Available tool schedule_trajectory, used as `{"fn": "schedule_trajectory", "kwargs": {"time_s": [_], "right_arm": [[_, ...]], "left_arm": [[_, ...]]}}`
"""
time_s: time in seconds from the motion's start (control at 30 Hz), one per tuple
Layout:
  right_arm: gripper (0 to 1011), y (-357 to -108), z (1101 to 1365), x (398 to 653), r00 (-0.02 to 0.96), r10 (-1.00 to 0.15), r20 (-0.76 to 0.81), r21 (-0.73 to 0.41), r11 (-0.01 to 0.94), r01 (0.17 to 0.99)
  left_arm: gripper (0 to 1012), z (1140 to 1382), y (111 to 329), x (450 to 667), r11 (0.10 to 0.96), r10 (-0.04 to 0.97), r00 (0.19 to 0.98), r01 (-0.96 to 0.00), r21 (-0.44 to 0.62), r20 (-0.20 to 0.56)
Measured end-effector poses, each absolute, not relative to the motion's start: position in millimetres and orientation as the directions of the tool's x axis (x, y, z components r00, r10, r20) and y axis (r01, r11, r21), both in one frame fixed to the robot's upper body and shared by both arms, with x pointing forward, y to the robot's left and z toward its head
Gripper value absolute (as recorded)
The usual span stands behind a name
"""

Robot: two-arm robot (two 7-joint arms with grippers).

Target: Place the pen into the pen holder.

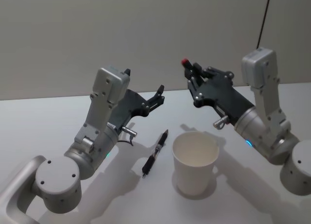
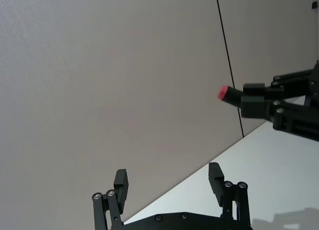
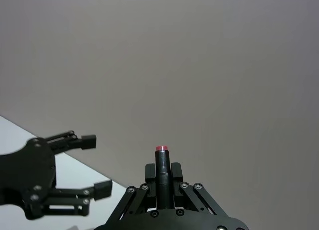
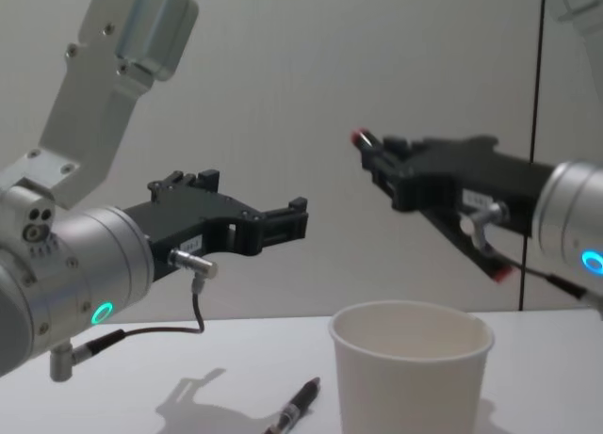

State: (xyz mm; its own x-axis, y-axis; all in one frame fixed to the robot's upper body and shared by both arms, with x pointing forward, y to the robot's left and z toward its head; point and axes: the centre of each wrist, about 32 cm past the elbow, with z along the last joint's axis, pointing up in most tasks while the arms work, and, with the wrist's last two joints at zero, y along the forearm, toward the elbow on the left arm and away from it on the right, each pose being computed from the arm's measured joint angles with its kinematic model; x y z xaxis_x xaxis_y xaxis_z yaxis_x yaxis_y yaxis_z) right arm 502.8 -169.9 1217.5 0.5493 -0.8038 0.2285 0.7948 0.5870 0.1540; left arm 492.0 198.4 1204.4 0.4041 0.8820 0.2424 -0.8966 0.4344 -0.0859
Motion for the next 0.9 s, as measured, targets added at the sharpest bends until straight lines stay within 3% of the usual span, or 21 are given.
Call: {"fn": "schedule_trajectory", "kwargs": {"time_s": [0.53, 0.9], "right_arm": [[175, -145, 1249, 496, 0.62, -0.72, 0.311, 0.336, 0.693, 0.637], [175, -132, 1255, 490, 0.69, -0.64, 0.338, 0.378, 0.764, 0.523]], "left_arm": [[1004, 1204, 198, 492, 0.434, 0.882, 0.404, -0.897, -0.086, 0.243], [1004, 1204, 198, 492, 0.434, 0.882, 0.404, -0.897, -0.086, 0.242]]}}
